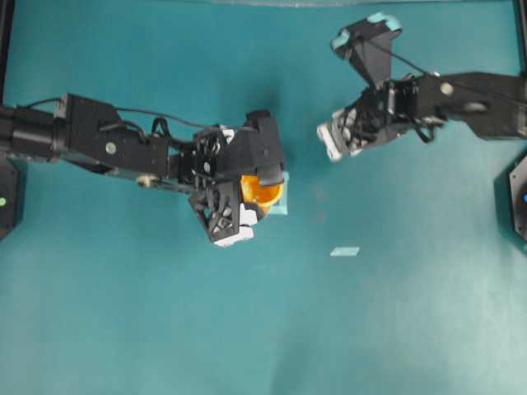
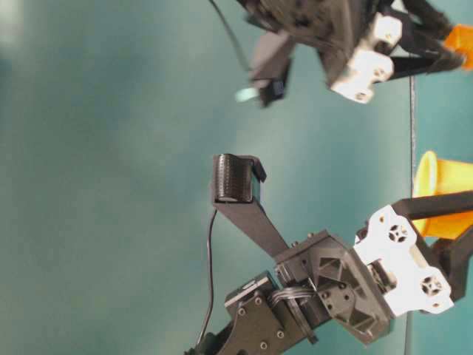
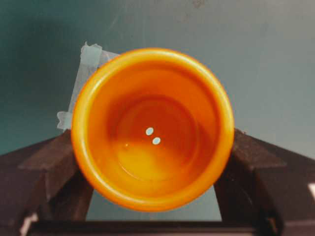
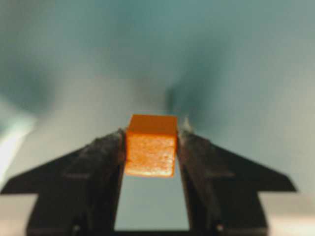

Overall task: Hold the block with right arm and the cup with left arm, then put the block into the cup.
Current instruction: 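Lift the orange cube with the right gripper and carry it left, then move the held cube over the cup held by the left gripper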

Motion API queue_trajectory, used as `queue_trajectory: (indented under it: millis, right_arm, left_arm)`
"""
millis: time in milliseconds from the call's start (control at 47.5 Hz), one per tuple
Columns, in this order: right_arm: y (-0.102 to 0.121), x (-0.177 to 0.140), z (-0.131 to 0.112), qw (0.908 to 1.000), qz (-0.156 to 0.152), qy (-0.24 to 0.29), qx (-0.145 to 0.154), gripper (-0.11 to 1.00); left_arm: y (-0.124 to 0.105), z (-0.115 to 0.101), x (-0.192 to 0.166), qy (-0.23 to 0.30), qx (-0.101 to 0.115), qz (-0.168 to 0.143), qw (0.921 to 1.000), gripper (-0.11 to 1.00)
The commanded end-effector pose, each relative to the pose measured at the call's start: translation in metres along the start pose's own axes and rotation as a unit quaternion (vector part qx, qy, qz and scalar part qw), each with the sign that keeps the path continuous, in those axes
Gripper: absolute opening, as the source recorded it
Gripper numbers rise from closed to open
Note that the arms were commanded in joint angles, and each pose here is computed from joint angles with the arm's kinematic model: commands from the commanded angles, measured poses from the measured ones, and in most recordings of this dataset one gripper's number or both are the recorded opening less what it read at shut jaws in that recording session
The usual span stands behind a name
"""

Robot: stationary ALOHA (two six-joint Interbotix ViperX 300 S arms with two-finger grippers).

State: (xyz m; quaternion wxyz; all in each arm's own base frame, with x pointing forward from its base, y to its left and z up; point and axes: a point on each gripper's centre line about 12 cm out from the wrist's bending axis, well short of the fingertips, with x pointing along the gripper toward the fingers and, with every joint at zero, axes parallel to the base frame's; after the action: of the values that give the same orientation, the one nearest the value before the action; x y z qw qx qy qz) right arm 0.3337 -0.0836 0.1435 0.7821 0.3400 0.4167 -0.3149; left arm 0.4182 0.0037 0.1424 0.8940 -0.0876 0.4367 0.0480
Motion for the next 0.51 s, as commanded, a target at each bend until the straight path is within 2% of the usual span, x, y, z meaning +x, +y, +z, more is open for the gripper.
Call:
queue_trajectory:
  millis: [0,190,485]
  right_arm:
    - [0.017,-0.023,0.004,0.9966,0.057,-0.045,-0.038,0.4]
    - [0.034,-0.056,0.007,0.9832,0.132,-0.102,-0.072,0.4]
    - [0.057,-0.087,0.016,0.9627,0.19,-0.156,-0.113,0.4]
  left_arm:
    - [-0.003,0.013,-0.011,-0.028,0.001,-0.005,0.9996,0.66]
    - [-0.002,0.013,-0.011,-0.028,0.003,-0.005,0.9996,0.66]
    - [0.002,0.018,-0.011,-0.048,0.0,-0.004,0.9989,0.66]
